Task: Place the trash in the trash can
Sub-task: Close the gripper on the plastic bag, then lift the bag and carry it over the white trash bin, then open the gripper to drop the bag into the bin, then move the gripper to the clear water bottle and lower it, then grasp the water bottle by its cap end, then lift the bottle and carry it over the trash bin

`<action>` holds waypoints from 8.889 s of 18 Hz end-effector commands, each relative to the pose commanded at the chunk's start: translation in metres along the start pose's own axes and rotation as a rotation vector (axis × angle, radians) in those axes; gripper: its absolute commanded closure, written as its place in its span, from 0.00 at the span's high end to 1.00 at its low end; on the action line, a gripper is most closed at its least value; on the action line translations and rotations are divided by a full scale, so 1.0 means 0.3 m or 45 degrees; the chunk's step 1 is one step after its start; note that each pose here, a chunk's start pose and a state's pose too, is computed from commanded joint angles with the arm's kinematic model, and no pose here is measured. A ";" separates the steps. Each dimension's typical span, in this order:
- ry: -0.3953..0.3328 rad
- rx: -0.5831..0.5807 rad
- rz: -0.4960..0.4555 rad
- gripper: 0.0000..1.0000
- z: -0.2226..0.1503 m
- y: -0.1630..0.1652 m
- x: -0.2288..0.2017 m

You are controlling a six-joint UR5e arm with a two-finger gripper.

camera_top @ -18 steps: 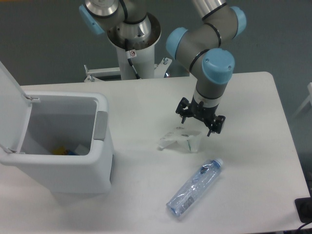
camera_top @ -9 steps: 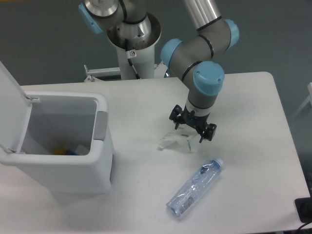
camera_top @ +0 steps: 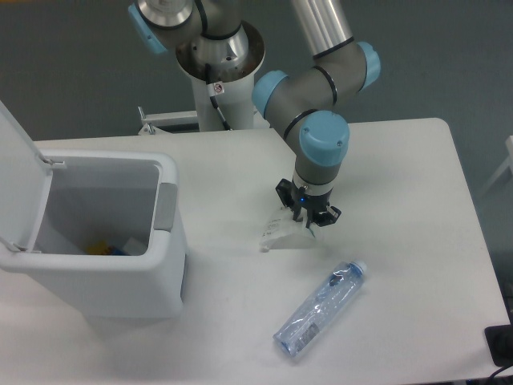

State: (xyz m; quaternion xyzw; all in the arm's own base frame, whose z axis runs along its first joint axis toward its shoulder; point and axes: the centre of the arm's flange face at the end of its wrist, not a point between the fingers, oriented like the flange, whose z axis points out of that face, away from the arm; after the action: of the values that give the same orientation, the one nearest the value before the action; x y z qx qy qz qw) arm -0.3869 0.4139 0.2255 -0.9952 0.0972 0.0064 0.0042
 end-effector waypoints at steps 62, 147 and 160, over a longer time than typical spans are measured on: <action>0.040 0.758 -0.192 1.00 -1.110 -0.422 0.230; 0.177 0.975 -0.382 0.28 -0.717 -0.385 -0.432; 0.297 1.531 -0.182 0.28 -1.355 -0.304 -0.156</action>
State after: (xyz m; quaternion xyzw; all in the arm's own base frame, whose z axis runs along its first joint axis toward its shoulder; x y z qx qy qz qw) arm -0.4102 0.5086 0.6333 -0.8168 0.0166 -0.1589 0.5544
